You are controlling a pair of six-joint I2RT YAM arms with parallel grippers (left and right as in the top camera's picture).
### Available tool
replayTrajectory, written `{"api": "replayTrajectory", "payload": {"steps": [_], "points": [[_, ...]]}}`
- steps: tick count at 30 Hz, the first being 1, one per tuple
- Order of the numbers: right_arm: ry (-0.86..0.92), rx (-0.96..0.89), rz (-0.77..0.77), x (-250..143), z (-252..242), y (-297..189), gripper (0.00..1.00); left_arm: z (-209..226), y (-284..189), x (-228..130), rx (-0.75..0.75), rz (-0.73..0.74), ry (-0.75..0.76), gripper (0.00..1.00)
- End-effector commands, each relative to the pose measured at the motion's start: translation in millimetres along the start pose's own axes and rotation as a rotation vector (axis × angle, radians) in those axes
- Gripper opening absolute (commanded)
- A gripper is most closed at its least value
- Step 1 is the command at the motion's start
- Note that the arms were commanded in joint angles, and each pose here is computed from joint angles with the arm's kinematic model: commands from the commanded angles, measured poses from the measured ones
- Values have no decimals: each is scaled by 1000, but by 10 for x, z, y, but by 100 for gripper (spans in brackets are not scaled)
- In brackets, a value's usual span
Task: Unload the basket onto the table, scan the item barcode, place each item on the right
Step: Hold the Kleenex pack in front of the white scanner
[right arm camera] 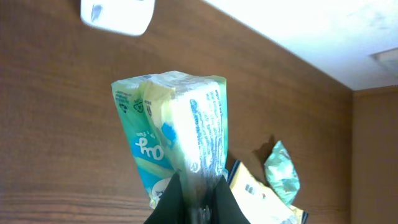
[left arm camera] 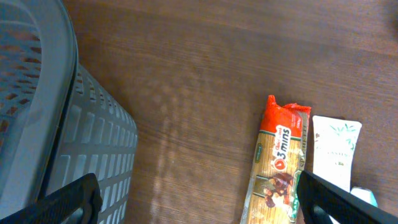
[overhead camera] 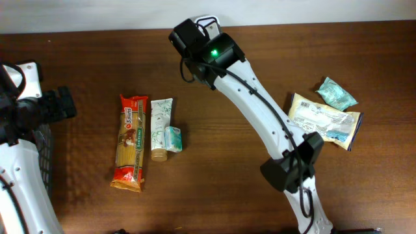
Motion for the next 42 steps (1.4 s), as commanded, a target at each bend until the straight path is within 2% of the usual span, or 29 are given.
{"api": "replayTrajectory", "payload": {"steps": [1, 8, 11, 14, 19, 22, 26, 30, 33, 42], "points": [[118, -44, -106, 166, -389, -390, 4, -6, -18, 9, 1, -6, 18, 99], [262, 0, -210, 483, -560, -392, 4, -6, -18, 9, 1, -6, 18, 99], [227, 178, -260, 713, -404, -346, 4, -6, -18, 9, 1, -6, 18, 99], [252, 231, -326, 941, -445, -247, 4, -6, -18, 9, 1, -6, 18, 99], [198, 193, -422, 1291, -329, 296, 4, -6, -18, 9, 1, -6, 18, 99], [41, 148, -493, 1456, 9, 741, 4, -6, -18, 9, 1, -6, 18, 99], [-188, 83, -515, 1424, 416, 1345, 4, -6, -18, 9, 1, -6, 18, 99], [-338, 52, -485, 1267, 616, 1813, 4, -6, -18, 9, 1, -6, 18, 99], [-354, 53, -457, 1172, 661, 1975, 4, -6, -18, 9, 1, -6, 18, 99], [-318, 65, -447, 1148, 676, 1992, 4, -6, -18, 9, 1, -6, 18, 99]]}}
Point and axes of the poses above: each gripper's point midway between its finger pads, its own y axis out along the fingers, its own z axis along the line the jaws close on, x = y × z, the point moved 1 cm from there along -y, back along the fingers, and after that the axes turned 5 degrees about y, right-handed, at the moved point
